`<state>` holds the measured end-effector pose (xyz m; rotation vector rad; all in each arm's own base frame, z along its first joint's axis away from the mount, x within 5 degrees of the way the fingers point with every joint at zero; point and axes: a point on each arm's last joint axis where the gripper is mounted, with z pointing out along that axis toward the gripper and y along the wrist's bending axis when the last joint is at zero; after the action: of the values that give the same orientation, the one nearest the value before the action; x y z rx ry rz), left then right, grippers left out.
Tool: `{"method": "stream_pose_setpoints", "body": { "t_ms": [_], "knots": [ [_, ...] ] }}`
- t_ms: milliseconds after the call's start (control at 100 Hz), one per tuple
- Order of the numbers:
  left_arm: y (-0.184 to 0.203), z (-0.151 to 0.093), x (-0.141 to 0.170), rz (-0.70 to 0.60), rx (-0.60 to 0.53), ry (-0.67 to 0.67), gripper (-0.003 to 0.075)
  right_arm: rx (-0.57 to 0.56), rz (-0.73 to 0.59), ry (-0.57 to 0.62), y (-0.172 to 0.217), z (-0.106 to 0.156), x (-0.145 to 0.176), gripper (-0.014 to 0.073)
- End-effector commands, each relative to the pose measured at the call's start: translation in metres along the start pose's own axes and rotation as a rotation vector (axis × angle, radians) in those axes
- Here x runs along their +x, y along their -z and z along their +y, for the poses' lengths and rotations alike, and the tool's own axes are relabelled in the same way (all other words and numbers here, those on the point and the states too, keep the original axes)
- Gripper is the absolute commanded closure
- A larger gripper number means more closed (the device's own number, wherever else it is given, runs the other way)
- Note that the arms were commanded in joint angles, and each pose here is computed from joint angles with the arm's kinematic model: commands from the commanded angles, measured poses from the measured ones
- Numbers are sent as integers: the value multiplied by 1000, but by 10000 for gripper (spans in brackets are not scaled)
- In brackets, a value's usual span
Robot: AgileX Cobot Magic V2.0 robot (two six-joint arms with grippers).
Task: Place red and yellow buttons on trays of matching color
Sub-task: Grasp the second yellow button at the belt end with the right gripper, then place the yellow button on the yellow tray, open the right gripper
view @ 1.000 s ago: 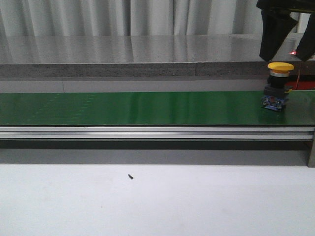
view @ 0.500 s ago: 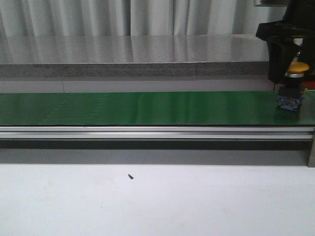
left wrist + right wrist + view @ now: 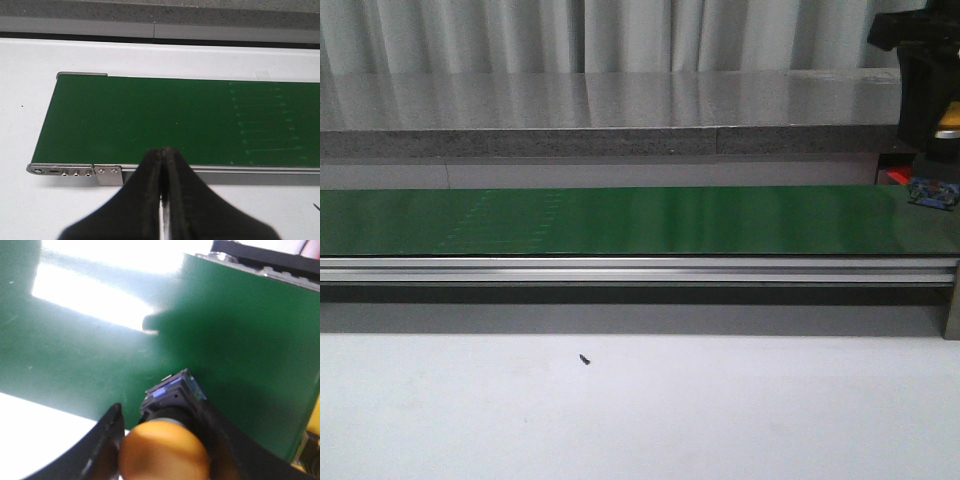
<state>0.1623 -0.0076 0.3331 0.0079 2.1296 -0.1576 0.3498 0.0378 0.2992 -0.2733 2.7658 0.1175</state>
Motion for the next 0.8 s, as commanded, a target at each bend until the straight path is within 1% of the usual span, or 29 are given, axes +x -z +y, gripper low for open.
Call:
{"method": "stream_pose_setpoints", "body": {
  "t_ms": [0, 160, 280, 330, 460, 630, 790],
  "knots": [
    [6, -2, -14, -97, 8, 13, 740, 8, -127, -11, 37, 3, 9, 380],
    [6, -2, -14, -97, 8, 13, 740, 45, -152, -39, 44, 2, 37, 380],
    [6, -2, -14, -97, 8, 13, 740, 74, -131, -85, 42, -6, 58, 380],
    [6, -2, -14, -97, 8, 13, 740, 90, -115, -107, 41, -14, 66, 380],
    [6, -2, -14, -97, 8, 13, 740, 131, -88, -211, 39, -40, 90, 380],
    [6, -2, -14, -97, 8, 14, 740, 181, -138, -351, 37, -71, 112, 380],
    [6, -2, -15, -112, 6, 14, 740, 226, -141, -465, 31, -94, 129, 380]
  ]
}}
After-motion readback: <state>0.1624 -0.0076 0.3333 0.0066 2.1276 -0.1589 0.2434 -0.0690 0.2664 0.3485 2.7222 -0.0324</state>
